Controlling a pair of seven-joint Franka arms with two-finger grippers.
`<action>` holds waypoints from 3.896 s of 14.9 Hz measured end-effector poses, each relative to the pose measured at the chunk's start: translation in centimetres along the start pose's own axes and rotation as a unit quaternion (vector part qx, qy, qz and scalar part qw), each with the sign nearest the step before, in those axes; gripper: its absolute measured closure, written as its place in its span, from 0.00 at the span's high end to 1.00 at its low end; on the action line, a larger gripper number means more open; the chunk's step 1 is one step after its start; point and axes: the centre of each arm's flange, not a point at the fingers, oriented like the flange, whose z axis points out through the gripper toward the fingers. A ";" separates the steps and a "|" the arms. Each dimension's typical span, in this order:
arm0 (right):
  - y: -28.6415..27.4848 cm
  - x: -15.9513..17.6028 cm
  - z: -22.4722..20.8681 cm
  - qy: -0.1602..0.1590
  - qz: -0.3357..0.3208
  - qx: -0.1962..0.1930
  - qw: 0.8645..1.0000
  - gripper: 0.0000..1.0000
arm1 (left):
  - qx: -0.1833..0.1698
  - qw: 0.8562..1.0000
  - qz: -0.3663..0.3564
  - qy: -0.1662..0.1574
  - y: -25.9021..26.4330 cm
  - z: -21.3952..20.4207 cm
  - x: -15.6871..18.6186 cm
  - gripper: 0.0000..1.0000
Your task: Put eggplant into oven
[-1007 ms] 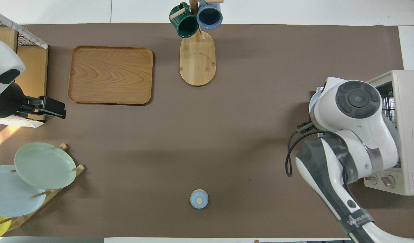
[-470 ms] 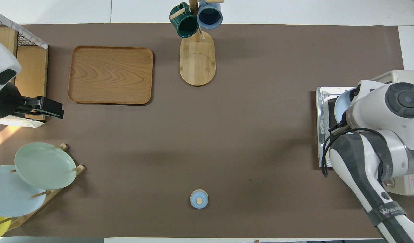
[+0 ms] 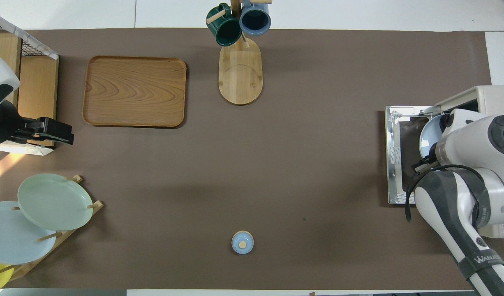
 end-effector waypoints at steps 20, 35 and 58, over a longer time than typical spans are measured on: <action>-5.7 6.7 4.6 0.013 0.104 0.004 0.995 0.01 | 0.000 1.000 -0.001 -0.001 -0.1 0.1 0.0 1.00; -5.4 6.3 4.7 0.024 0.136 0.017 0.990 0.01 | 0.000 1.000 -0.001 -0.001 -0.1 0.1 0.0 1.00; -7.9 7.5 5.1 -0.035 0.043 -0.052 0.997 0.01 | 0.000 1.000 -0.001 -0.001 -0.1 0.1 0.0 1.00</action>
